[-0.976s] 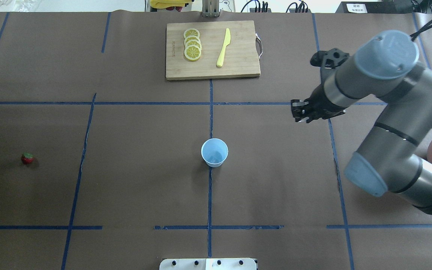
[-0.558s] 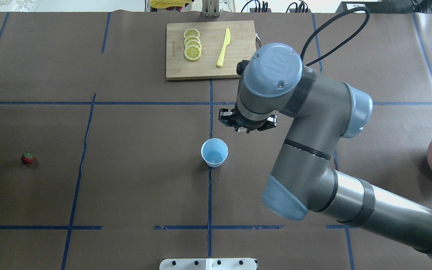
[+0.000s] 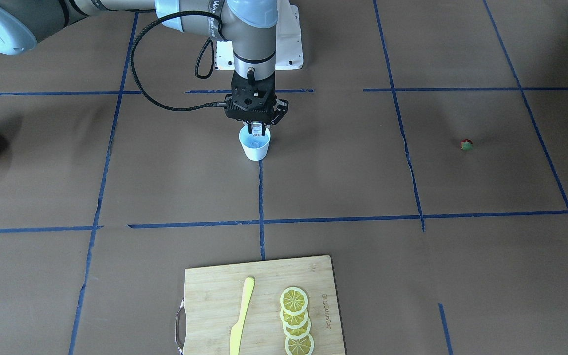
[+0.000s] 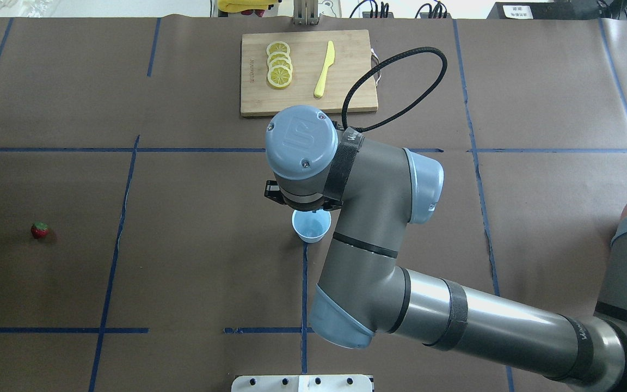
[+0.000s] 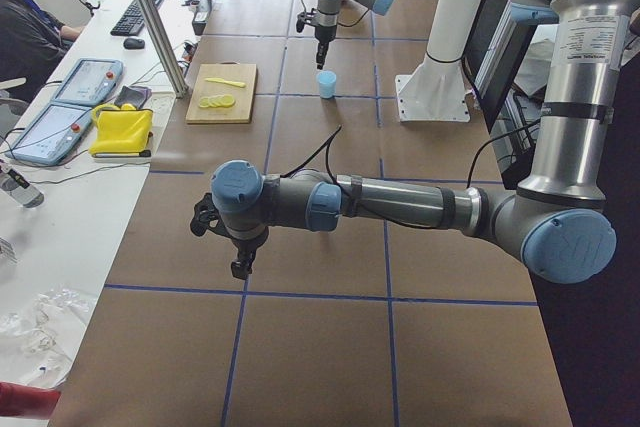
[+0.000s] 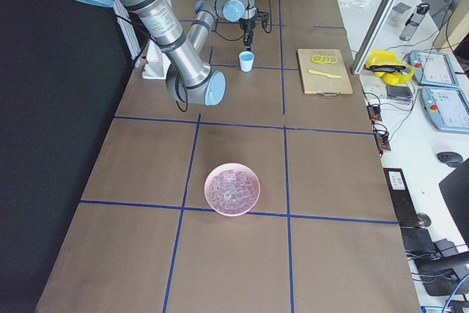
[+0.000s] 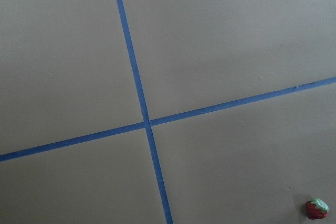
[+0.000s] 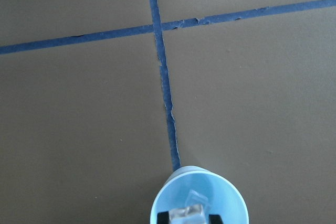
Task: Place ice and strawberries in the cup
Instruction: 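Open the right gripper to drop the ice cube into the cup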
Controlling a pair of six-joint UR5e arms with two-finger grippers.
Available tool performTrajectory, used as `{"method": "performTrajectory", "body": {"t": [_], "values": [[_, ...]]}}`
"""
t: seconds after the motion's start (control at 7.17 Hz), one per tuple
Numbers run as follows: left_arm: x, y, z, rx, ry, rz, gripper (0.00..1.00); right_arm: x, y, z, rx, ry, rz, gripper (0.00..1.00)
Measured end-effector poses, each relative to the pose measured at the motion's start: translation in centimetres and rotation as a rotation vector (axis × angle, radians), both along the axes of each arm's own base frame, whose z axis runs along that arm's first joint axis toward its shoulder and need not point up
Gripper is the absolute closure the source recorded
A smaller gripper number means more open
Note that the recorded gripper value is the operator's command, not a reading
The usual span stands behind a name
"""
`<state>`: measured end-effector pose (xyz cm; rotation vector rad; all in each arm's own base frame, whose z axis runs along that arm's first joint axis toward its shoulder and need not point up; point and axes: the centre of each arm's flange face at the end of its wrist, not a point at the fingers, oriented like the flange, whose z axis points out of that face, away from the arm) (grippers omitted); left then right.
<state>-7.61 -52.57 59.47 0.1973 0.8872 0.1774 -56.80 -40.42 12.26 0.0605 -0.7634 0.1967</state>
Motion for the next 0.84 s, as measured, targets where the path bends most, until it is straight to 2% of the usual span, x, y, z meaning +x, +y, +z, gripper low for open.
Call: {"method": "performTrajectory", "body": {"t": [0.14, 0.84], "values": [[0.07, 0.0, 0.01, 0.0, 0.0, 0.001, 0.0, -0.27, 0.23, 0.2, 0.002, 0.005, -0.006, 0.01], [0.26, -0.05, 0.05, 0.0, 0.0, 0.006, 0.0, 0.2, 0.04, 0.84, 0.014, 0.011, -0.022, 0.01]]}}
